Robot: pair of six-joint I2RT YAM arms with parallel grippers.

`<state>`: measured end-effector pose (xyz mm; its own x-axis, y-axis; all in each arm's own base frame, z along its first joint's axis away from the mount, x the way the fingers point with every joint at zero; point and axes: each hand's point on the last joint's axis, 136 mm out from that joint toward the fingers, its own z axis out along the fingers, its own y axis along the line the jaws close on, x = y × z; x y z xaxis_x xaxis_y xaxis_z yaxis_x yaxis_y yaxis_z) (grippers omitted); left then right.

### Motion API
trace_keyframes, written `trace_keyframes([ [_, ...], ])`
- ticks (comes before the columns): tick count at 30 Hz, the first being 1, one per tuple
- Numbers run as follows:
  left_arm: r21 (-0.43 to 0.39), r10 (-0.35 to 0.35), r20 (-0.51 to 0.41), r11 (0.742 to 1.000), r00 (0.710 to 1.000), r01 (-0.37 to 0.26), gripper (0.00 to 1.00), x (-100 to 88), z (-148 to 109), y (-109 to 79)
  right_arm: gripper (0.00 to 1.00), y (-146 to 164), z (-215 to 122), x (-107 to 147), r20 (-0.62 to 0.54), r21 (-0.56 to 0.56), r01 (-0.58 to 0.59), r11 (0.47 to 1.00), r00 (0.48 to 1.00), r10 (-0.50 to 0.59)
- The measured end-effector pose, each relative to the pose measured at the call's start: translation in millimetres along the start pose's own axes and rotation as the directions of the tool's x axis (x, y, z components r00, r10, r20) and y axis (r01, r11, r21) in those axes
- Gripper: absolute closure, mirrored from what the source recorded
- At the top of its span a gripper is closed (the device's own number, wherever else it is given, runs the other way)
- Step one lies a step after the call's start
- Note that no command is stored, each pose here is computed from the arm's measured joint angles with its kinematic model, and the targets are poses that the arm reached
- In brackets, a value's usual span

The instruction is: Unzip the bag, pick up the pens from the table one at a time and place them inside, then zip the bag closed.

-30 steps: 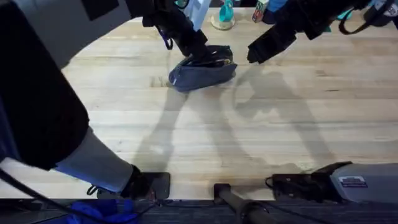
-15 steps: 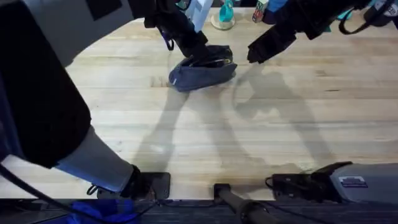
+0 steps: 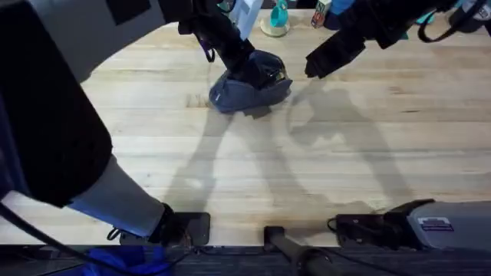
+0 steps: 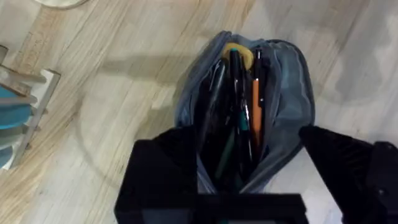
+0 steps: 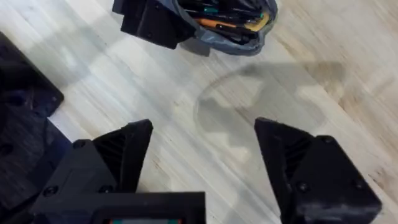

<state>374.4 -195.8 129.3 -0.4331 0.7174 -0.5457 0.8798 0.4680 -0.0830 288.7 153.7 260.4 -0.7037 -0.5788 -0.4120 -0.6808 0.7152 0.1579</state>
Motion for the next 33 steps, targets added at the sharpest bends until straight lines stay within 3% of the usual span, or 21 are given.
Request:
trace_keyframes([
  [15, -0.024, 0.006, -0.001, 1.0, 1.0, -0.006, 0.006, -3.5, -3.4, 4.6, 0.005, 0.1, 0.0, 0.0, 0.0, 0.0, 0.0, 1.0, 1.0, 0.0],
  [24, -0.116, 0.037, 0.07, 0.993, 0.997, -0.029, 0.006, -44.7, -36.2, 22.9, 0.006, 0.0, 0.0, 0.0, 0.0, 0.0, 0.0, 1.0, 1.0, 0.0],
  [33, -0.106, 0.02, 0.052, 0.994, 0.998, -0.014, 0.006, -56.9, -67.1, 14.6, 0.005, 0.0, 0.0, 0.0, 0.0, 0.0, 0.0, 1.0, 1.0, 0.0],
])
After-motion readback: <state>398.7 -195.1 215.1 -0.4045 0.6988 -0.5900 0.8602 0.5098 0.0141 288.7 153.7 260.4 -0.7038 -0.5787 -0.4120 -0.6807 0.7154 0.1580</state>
